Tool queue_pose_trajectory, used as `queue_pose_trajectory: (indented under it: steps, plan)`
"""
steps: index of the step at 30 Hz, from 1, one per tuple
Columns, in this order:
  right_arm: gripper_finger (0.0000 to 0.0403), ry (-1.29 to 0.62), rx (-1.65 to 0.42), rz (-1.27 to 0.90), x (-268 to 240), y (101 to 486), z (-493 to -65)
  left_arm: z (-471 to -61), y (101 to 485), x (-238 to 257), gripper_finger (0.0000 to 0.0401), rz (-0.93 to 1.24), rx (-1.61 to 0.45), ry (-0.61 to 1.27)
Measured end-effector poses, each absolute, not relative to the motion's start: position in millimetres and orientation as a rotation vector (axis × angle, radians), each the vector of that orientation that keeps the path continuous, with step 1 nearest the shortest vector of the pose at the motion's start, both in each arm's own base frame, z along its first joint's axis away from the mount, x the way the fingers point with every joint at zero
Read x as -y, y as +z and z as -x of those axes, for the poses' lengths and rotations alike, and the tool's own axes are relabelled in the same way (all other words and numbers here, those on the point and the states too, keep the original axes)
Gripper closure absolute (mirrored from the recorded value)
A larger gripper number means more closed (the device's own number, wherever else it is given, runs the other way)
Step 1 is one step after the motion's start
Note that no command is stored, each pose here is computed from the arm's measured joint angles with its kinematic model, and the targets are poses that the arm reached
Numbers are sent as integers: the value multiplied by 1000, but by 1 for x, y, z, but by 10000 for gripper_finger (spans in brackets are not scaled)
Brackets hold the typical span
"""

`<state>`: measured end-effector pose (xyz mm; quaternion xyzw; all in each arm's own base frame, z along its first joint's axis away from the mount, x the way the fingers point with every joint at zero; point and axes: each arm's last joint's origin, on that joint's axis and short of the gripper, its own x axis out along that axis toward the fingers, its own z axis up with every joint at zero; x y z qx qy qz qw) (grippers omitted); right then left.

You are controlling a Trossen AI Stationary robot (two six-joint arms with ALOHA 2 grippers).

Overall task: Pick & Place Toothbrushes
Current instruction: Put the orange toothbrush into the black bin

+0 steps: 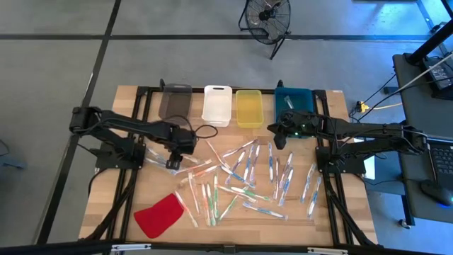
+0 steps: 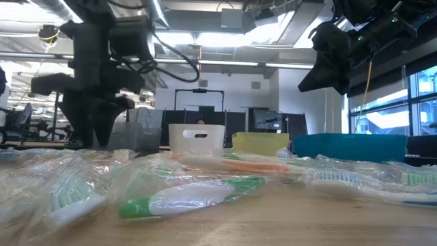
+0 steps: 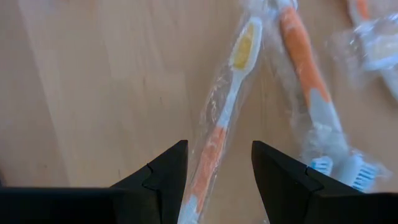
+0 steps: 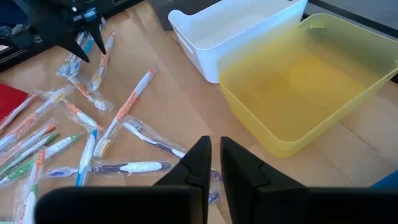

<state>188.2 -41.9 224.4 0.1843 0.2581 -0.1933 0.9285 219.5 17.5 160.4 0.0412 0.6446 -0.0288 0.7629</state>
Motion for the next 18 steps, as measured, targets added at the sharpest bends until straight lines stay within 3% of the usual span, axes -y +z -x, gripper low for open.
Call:
queue_pose_trajectory:
  steps: [18]
  plan:
    - [361,-396,-529,-378,42,224,-188,-225,138,-20,244,-140,-1519,-40]
